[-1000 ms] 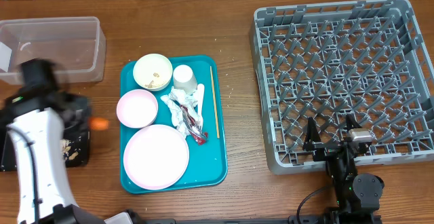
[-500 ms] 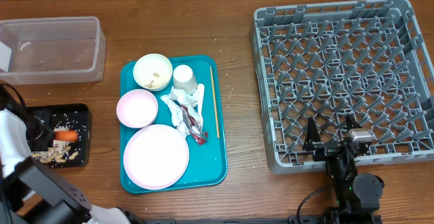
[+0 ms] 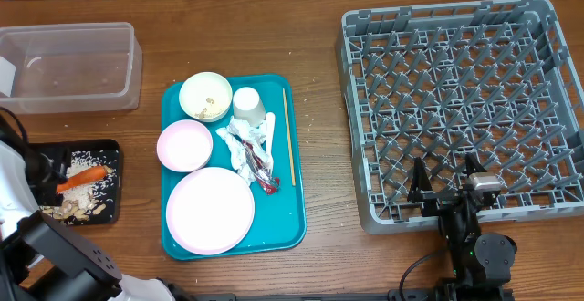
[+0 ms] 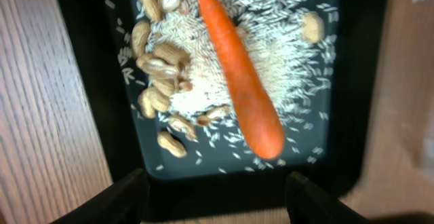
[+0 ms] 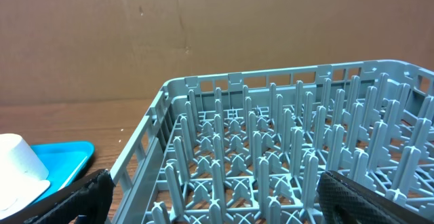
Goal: Sort waste into correct bins and load items into the dishwasher rack
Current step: 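Carry the carrot left and drop it onto the black tray, then move the left gripper to the white bowl and grasp its rim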
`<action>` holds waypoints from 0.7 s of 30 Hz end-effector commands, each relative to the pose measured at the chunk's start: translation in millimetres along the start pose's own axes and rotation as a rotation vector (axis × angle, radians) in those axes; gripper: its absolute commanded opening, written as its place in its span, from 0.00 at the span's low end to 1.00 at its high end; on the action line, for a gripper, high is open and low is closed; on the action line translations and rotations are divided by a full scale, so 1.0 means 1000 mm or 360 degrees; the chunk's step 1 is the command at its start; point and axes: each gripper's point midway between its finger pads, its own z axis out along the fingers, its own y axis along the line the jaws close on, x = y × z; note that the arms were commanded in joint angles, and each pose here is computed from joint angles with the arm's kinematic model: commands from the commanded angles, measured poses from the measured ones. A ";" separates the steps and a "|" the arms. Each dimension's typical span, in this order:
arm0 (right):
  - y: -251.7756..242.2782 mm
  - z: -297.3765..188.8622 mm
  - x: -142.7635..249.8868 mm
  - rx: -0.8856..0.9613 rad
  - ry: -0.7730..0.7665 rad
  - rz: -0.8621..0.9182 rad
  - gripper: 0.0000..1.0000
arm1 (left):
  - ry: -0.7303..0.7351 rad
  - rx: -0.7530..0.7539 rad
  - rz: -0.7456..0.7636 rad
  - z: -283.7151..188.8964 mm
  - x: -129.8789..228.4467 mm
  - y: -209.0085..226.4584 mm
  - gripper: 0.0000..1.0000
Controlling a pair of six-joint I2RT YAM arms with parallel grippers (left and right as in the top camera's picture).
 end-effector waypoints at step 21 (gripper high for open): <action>-0.001 0.000 0.002 0.0009 -0.0003 -0.0006 1.00 | 0.0094 0.0334 0.1021 -0.098 0.100 -0.099 0.82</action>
